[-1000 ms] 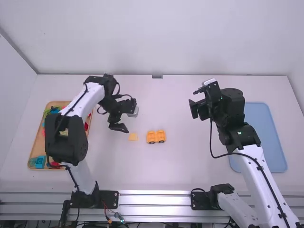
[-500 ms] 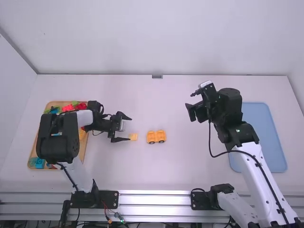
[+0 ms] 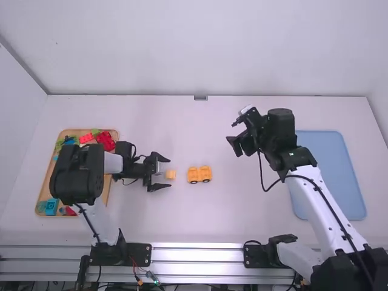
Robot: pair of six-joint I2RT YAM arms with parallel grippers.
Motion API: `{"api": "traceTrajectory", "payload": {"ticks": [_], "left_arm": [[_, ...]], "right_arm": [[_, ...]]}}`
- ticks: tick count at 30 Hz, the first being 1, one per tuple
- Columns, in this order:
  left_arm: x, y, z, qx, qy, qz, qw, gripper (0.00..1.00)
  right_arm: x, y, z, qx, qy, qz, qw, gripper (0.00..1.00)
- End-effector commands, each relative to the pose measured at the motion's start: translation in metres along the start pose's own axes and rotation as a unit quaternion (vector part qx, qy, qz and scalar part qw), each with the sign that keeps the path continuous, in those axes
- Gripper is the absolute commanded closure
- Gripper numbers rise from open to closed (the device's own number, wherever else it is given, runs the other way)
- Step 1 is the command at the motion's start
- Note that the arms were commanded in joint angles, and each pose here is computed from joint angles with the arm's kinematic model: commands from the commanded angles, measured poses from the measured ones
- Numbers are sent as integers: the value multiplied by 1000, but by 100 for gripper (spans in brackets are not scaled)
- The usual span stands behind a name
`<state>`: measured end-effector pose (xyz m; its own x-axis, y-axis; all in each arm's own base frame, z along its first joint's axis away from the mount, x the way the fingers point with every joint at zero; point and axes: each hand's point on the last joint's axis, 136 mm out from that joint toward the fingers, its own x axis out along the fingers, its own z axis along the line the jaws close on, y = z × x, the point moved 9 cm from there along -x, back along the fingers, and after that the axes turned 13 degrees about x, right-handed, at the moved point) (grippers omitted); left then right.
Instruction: Assemble lego blocks to make yellow taxi
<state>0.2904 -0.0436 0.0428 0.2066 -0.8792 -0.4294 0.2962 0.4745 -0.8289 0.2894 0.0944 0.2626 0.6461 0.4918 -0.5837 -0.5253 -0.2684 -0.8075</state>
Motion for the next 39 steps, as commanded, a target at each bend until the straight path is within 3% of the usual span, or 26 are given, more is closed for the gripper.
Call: {"api": "traceTrajectory", "payload": {"ticks": [1, 8, 10, 11, 17, 28, 34, 37, 39], "left_arm": [[6, 9, -5, -72, 5, -3, 997, 1], [9, 21, -2, -97, 22, -5, 995, 1], [10, 20, -3, -90, 33, -6, 995, 11], [10, 18, -4, -82, 41, -8, 996, 22], [12, 21, -7, -60, 46, -4, 997, 46], [13, 22, -10, -38, 34, -9, 999, 69], [10, 17, -2, -38, 24, -23, 999, 70], [3, 6, 7, -66, 20, -36, 997, 69], [0, -5, 13, -78, 27, -37, 996, 77]], "right_arm": [[4, 1, 11, -33, -32, 1, 999, 2], [7, 0, 26, -58, -52, 2, 997, 1], [7, 0, 26, -58, -52, 2, 997, 1], [7, 0, 26, -58, -52, 2, 997, 1], [7, 0, 26, -58, -52, 1, 997, 1], [7, 0, 26, -58, -51, 0, 997, 1], [7, 1, 26, -57, -52, 5, 997, 1], [11, 8, 26, -96, -62, 20, 993, 1], [20, 21, 31, -147, -106, 26, 983, 2]]}}
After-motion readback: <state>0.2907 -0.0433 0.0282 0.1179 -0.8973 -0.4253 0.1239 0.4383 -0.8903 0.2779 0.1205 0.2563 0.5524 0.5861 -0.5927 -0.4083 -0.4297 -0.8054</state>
